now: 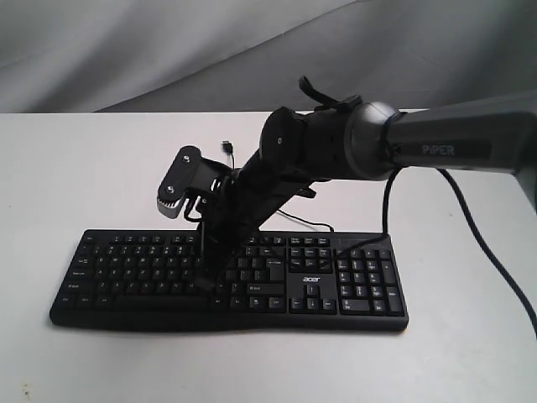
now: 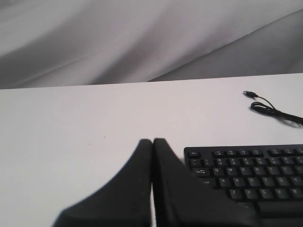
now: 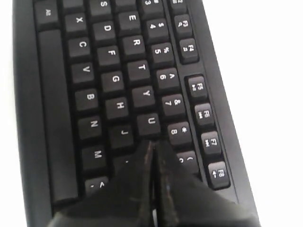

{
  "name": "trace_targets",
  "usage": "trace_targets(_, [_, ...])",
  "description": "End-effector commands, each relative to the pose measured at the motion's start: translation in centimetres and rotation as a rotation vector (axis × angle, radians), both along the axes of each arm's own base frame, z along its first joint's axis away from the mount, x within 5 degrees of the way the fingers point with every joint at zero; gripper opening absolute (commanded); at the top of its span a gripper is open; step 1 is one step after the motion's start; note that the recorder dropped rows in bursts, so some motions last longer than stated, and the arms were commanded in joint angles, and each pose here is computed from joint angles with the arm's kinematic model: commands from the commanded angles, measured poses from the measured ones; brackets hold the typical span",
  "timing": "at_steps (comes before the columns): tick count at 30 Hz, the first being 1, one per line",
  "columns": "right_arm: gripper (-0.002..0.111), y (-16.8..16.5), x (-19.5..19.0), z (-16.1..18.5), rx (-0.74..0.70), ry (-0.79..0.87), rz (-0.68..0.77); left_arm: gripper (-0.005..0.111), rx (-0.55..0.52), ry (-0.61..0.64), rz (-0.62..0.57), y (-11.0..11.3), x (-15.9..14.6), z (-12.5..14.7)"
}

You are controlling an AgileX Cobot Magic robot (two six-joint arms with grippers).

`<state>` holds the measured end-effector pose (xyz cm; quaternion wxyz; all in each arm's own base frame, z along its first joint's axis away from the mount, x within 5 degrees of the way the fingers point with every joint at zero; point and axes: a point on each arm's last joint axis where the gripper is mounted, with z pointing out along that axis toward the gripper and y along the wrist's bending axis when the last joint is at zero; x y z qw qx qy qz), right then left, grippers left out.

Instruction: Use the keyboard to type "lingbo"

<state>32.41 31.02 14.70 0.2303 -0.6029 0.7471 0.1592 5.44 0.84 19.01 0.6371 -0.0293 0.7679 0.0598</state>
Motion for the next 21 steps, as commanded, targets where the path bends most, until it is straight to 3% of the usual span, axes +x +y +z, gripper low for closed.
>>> trace_targets(1, [0.0,0.9,0.5,0.2,0.023,-0.005,0.005,0.0,-0.005,-0.007,0.0,0.0,0.0,-0.1])
trace_targets(21, [0.0,1.4,0.9,-1.2,0.009,0.027,0.015,0.0,-0.005,-0.007,0.0,0.0,0.0,-0.1])
